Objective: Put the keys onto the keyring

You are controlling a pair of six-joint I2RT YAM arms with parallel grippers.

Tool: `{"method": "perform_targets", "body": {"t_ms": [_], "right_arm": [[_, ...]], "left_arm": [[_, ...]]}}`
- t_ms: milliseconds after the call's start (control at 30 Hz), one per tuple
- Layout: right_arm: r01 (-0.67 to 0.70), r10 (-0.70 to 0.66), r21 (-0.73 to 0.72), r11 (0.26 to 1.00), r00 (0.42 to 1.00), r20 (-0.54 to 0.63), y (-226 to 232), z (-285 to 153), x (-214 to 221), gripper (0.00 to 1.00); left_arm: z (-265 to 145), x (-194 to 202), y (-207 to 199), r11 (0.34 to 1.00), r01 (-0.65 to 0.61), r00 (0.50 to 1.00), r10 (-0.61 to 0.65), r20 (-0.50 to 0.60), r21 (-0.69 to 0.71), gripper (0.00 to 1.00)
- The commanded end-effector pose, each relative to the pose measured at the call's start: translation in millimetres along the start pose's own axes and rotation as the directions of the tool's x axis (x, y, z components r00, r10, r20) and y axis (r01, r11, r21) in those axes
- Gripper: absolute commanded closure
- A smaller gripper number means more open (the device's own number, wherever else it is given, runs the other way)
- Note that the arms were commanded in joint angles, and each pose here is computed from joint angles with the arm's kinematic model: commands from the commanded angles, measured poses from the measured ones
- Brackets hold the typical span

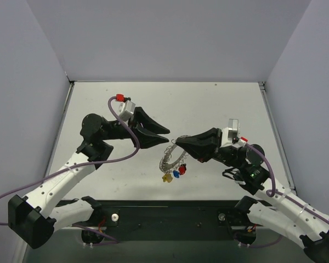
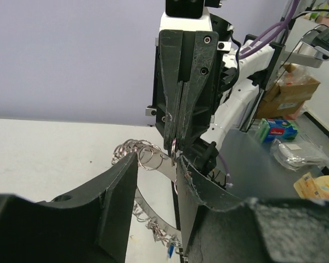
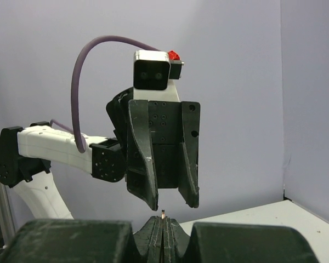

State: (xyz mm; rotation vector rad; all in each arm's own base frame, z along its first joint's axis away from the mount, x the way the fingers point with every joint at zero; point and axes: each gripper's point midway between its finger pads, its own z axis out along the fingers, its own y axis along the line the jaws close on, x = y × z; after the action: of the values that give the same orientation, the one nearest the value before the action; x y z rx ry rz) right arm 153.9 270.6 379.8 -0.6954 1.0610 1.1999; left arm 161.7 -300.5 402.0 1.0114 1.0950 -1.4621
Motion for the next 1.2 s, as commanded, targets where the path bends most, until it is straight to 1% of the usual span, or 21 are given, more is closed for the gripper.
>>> {"method": "perform_targets", "body": {"t_ms": [0, 100, 300, 467, 500, 533, 633, 667, 700, 767, 833, 867, 900, 933, 967, 1000, 1033, 1067, 1100, 1133, 1167], "right_arm": [[0.121, -0.107, -0.063, 0.991, 0.974, 0.200, 18.3, 1.9, -57.5, 1.00], [0.120, -0.105, -0.064, 0.991, 0.975, 0.197, 17.7, 2.6, -56.3, 1.00], [0.117, -0.103, -0.066, 0.991, 0.976, 0.190, 16.5, 4.3, -53.6, 1.00], [0.116, -0.101, -0.074, 0.990, 0.977, 0.186, 16.7, 6.0, -52.1, 1.00], [0.114, -0.098, -0.077, 0.991, 0.978, 0.182, 16.7, 6.5, -50.9, 1.00], [0.114, -0.098, -0.080, 0.990, 0.978, 0.184, 17.5, 6.5, -51.6, 1.00], [0.115, -0.098, -0.082, 0.990, 0.978, 0.184, 17.9, 6.0, -51.3, 1.00], [0.116, -0.099, -0.084, 0.990, 0.978, 0.185, 18.5, 5.7, -51.7, 1.00], [0.117, -0.099, -0.087, 0.989, 0.978, 0.184, 19.1, 5.3, -51.2, 1.00], [0.120, -0.102, -0.088, 0.989, 0.977, 0.187, 19.9, 4.9, -52.5, 1.00], [0.114, -0.096, -0.091, 0.989, 0.980, 0.176, 20.2, 5.0, -50.8, 1.00], [0.111, -0.096, -0.086, 0.990, 0.981, 0.168, 19.2, 5.0, -50.5, 1.00], [0.108, -0.094, -0.085, 0.991, 0.985, 0.147, 18.6, 5.5, -48.1, 0.97], [0.089, -0.082, -0.076, 0.993, 0.992, 0.091, 16.9, 7.2, -45.0, 0.93], [0.102, -0.098, -0.074, 0.992, 0.993, 0.059, 16.0, 7.6, -42.9, 0.89], [0.071, -0.072, -0.057, 0.996, 0.997, -0.019, 11.9, 6.7, -30.1, 0.81], [0.088, -0.090, -0.058, 0.994, 0.996, -0.026, 13.4, 8.3, -38.4, 0.77], [0.096, -0.099, -0.060, 0.994, 0.994, -0.046, 13.7, 7.9, -37.8, 0.67], [0.100, -0.104, -0.051, 0.994, 0.991, -0.089, 10.4, 5.3, -29.7, 0.61], [0.112, -0.116, -0.049, 0.993, 0.989, -0.090, 10.6, 4.6, -32.9, 0.54], [0.115, -0.119, -0.043, 0.992, 0.988, -0.097, 10.1, 3.0, -32.3, 0.48]], "left_arm": [[4.9, -23.5, -19.4, 0.994, -0.056, 0.998, 0.054, 0.019, 0.098, 0.57], [7.6, -17.3, -18.3, 0.993, -0.036, 0.999, 0.036, -0.002, 0.108, 0.60], [13.0, -12.9, -21.8, 0.991, -0.029, 0.999, 0.032, -0.018, 0.133, 0.60], [17.3, -9.9, -18.5, 0.992, -0.023, 0.999, 0.027, -0.031, 0.124, 0.60], [17.6, -9.5, -17.4, 0.992, -0.023, 0.999, 0.027, -0.031, 0.120, 0.62], [18.1, -8.5, -17.0, 0.992, -0.020, 0.999, 0.024, -0.033, 0.121, 0.69], [18.8, -5.5, -13.7, 0.994, -0.013, 0.999, 0.018, -0.043, 0.113, 0.82], [18.9, -5.1, -12.3, 0.995, -0.007, 0.999, 0.012, -0.050, 0.104, 0.98], [18.6, -5.0, -10.5, 0.995, -0.016, 0.998, 0.021, -0.052, 0.097, 1.00], [18.4, -2.3, -5.4, 0.998, -0.004, 0.998, 0.008, -0.065, 0.062, 1.00], [17.7, -6.0, -4.2, 0.998, -0.042, 0.997, 0.045, -0.067, 0.047, 1.00], [15.7, -1.4, 0.4, 1.000, -0.018, 0.996, 0.019, -0.090, 0.008, 1.00], [15.7, -8.0, 2.3, 0.998, -0.069, 0.993, 0.068, -0.093, -0.004, 1.00], [14.9, -7.0, 5.4, 0.997, -0.074, 0.992, 0.072, -0.108, -0.022, 1.00], [11.2, 0.3, 9.9, 0.997, -0.043, 0.988, 0.033, -0.149, -0.065, 1.00], [9.6, 1.8, 14.6, 0.993, -0.083, 0.982, 0.068, -0.173, -0.081, 1.00], [9.8, -9.5, 14.4, 0.989, -0.115, 0.980, 0.097, -0.177, -0.094, 1.00], [3.7, 5.8, 19.1, 0.988, -0.068, 0.970, 0.032, -0.241, -0.139, 1.00], [1.9, 7.7, 22.7, 0.984, -0.104, 0.961, 0.061, -0.269, -0.147, 1.00], [1.7, -5.5, 25.7, 0.974, -0.148, 0.956, 0.096, -0.277, -0.173, 1.00], [-3.9, 9.3, 26.8, 0.974, -0.115, 0.940, 0.043, -0.338, -0.197, 1.00]]}}
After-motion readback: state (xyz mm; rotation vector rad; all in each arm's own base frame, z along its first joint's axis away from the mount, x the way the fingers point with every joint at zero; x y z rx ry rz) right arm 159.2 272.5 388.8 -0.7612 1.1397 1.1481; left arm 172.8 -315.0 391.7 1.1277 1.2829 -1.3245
